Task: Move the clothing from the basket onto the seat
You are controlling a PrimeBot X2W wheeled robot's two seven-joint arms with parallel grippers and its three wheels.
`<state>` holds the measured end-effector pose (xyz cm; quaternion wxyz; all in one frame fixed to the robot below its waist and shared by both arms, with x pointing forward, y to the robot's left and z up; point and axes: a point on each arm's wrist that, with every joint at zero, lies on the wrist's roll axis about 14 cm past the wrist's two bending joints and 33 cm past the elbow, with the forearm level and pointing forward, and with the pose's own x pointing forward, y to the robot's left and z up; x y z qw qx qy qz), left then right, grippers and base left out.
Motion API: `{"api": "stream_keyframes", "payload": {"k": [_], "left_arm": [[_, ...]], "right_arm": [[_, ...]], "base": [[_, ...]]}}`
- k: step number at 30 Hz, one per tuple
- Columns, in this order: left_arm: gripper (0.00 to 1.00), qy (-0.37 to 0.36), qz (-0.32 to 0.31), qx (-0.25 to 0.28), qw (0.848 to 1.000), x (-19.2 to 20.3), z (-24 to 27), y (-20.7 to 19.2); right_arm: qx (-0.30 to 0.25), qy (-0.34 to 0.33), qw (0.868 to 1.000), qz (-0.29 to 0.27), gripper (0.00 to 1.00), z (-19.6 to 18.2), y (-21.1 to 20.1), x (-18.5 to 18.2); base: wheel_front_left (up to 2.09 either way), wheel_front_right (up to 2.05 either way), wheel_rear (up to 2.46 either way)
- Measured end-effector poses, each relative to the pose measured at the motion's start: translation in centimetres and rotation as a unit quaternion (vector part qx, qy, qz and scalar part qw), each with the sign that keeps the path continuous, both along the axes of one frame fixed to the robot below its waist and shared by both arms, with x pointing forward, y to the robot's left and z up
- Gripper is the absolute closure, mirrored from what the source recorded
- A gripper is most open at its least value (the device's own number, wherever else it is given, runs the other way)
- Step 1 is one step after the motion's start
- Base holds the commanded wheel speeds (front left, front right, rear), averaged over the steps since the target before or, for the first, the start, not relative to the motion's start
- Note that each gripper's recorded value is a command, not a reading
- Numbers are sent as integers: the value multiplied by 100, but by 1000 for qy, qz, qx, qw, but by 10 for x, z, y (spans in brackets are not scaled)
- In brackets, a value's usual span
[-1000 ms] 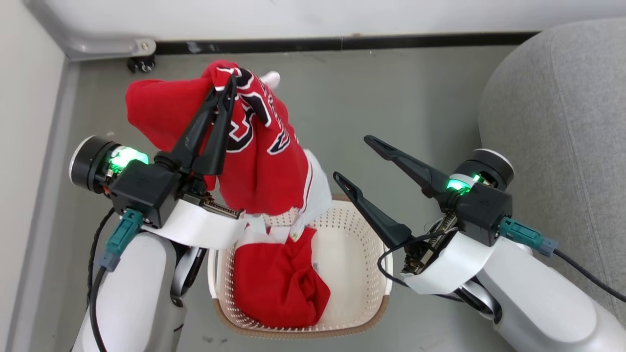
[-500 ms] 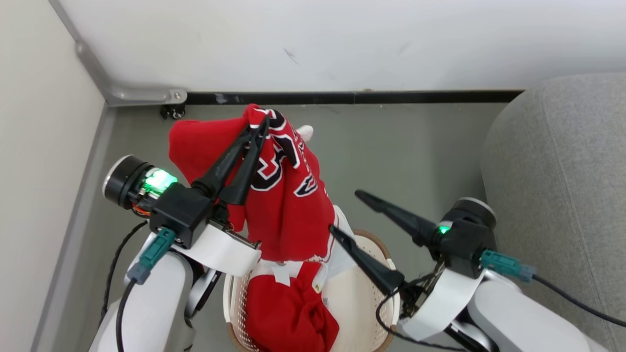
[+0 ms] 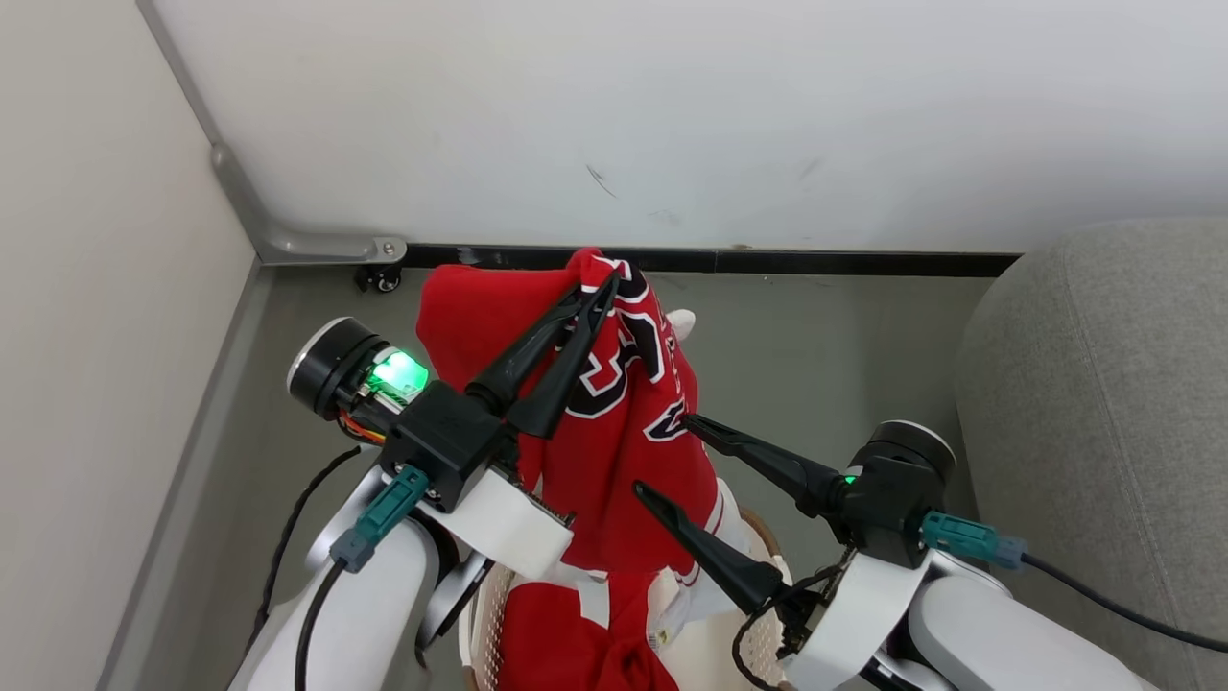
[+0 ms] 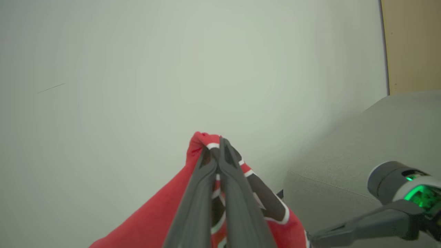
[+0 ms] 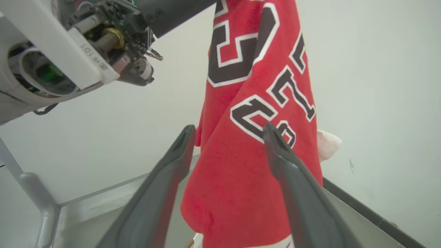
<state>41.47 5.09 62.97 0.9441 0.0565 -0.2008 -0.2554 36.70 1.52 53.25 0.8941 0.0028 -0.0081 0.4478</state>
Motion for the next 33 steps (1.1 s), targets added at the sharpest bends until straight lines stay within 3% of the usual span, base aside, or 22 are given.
{"api": "stream_keyframes", "payload": {"k": [12, 23, 24, 25, 26, 30, 32, 33], "left_arm": [[100, 9, -23, 8, 1000, -22, 8, -16], [100, 16, -41, 6, 999, -38, 12, -25], [100, 17, -44, 6, 999, -40, 12, -26], [100, 17, -48, 5, 999, -42, 13, -28], [100, 18, -51, 4, 999, -44, 13, -30], [100, 27, -57, 4, 998, -48, 10, -30], [100, 34, -57, 1, 998, -49, 9, -29], [100, 36, -57, 0, 998, -49, 8, -28]], "right_arm": [[-43, -55, 997, -24, 0, 11, -10, 12], [-50, -35, 998, -28, 0, -2, -4, 7], [-50, -27, 998, -28, 7, -5, -3, 6], [-48, -21, 998, -28, 37, -7, -2, 5], [-46, -16, 998, -28, 53, -9, -1, 4], [-49, -14, 998, -29, 77, -11, -1, 6], [-50, -15, 998, -31, 100, -10, -1, 7], [-50, -16, 998, -31, 100, -10, -1, 7]], "base": [[0, 0, 0], [0, 0, 0], [0, 0, 0], [0, 0, 0], [0, 0, 0], [0, 0, 0], [0, 0, 0], [0, 0, 0]]}}
